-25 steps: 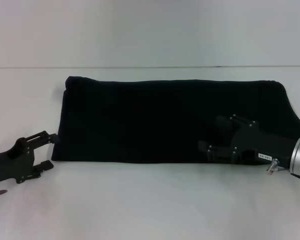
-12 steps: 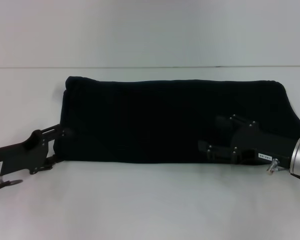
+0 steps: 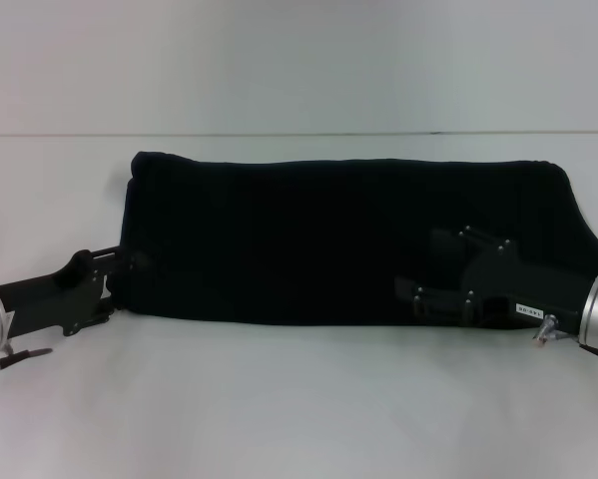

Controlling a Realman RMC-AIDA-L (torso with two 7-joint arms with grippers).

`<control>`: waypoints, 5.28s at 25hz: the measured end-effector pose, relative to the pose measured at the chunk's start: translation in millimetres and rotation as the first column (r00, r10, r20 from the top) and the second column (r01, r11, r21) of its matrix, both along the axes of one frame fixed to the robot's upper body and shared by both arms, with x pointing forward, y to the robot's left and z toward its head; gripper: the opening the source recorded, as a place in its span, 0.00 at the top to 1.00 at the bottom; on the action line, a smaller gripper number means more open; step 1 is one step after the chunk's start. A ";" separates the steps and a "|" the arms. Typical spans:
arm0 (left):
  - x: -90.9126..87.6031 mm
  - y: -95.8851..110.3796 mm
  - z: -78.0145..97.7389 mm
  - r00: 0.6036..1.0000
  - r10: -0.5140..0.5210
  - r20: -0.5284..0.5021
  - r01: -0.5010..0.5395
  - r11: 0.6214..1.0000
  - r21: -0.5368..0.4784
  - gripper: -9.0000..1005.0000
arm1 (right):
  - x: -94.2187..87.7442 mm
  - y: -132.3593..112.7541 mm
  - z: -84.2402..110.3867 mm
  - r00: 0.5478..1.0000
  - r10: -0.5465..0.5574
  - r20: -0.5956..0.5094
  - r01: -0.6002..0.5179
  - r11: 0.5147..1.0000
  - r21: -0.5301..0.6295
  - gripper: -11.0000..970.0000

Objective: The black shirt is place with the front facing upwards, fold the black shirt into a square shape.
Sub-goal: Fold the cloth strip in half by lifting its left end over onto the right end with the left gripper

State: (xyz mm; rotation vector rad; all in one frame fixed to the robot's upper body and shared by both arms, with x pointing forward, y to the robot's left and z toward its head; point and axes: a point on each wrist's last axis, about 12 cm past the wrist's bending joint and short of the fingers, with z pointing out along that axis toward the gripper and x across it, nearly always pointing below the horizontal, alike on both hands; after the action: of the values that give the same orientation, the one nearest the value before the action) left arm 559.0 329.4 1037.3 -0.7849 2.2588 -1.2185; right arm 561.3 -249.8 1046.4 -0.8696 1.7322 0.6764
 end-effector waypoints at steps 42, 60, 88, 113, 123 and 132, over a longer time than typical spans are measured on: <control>-41.6 84.3 2.3 0.920 0.359 0.158 -0.358 0.933 -0.030 0.93 | 1.8 -11.6 6.0 0.996 -0.092 0.016 0.091 0.992 0.083 0.03; 74.6 -67.5 95.4 0.872 -0.038 0.488 0.152 0.969 -0.195 0.93 | -19.2 -22.7 -14.2 0.985 -0.153 -0.074 0.160 0.982 0.097 0.03; 6.7 -174.7 38.9 0.819 -0.381 0.429 0.504 0.835 -0.221 0.93 | 47.0 28.8 -4.5 0.922 -0.352 -0.164 0.370 0.924 0.097 0.03; 17.9 -202.2 9.3 0.799 -0.445 0.404 0.442 0.891 0.108 0.86 | 76.8 10.4 6.3 0.862 -0.501 -0.080 0.497 0.865 -0.061 0.03; 20.8 -203.6 8.1 0.817 -0.427 0.388 0.418 0.901 0.111 0.83 | 63.8 11.6 -5.3 0.889 -0.449 -0.094 0.440 0.893 -0.097 0.03; 13.5 -207.5 16.1 0.793 -0.462 0.398 0.493 0.870 0.026 0.57 | 11.2 -32.9 -22.9 0.849 -0.496 -0.183 0.522 0.841 0.141 0.03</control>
State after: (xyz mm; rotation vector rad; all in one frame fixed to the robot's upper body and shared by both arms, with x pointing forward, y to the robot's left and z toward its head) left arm 572.5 121.9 1053.3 0.0459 2.1293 -1.5334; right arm 572.5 -282.7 1023.5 -0.2054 1.8833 0.5302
